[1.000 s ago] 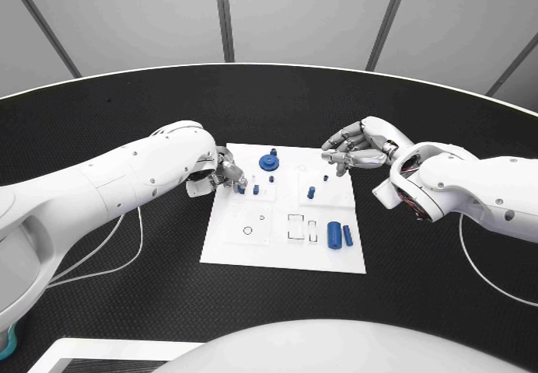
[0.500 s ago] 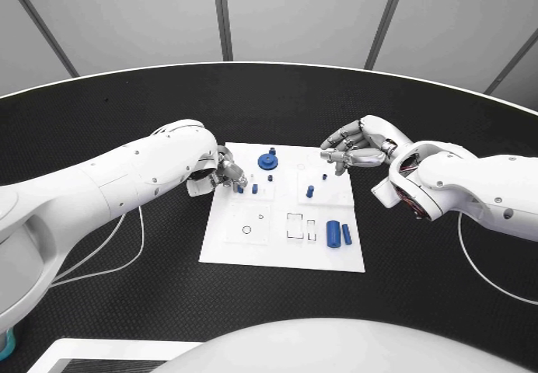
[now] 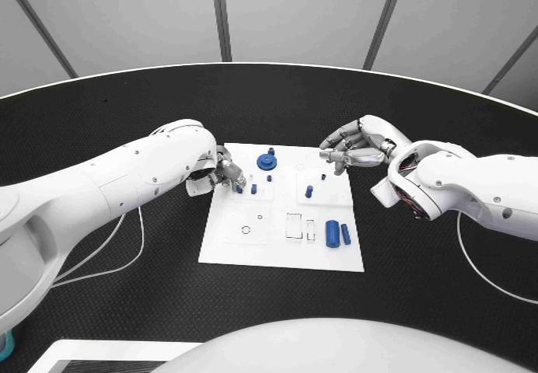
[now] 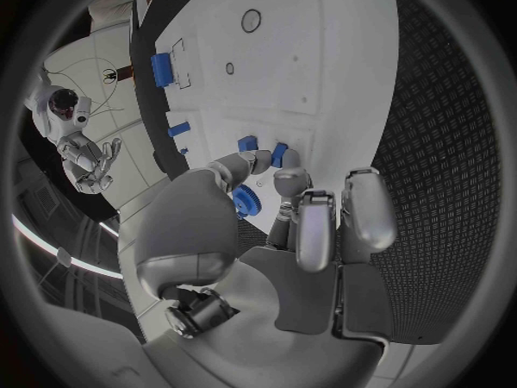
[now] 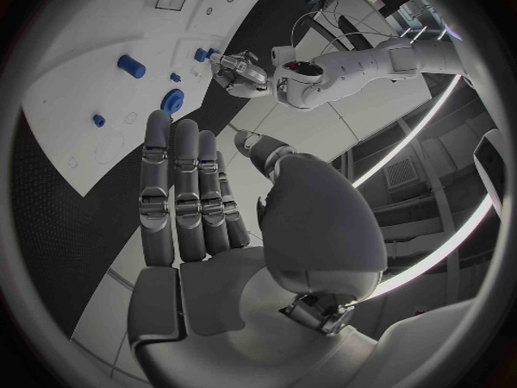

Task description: Assemble the parts on the task board

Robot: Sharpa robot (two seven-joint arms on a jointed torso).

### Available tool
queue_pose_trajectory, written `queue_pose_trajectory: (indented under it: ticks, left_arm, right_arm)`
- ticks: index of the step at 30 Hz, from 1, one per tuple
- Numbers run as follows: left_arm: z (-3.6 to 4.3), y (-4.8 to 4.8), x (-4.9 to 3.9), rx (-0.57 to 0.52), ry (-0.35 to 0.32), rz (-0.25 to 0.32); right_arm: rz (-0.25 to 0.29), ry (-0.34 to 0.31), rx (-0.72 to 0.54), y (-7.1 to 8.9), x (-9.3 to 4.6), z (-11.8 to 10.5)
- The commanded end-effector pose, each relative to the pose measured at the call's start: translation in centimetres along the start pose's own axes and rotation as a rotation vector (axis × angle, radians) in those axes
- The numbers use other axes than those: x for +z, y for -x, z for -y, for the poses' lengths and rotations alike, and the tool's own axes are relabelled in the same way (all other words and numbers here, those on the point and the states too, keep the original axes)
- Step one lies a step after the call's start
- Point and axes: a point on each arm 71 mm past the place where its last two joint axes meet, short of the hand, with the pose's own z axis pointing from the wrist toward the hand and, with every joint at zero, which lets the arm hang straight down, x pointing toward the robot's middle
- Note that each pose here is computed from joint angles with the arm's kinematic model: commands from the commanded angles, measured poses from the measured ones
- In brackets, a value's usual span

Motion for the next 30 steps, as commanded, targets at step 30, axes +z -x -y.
queue_pose_trajectory:
  ticks: [30]
  left_arm:
    - [-1.27, 0.09, 0.26, -0.029, 0.031, 0.003]
  right_arm:
    - [0.002, -0.001, -0.002, 0.1, 0.1, 0.1]
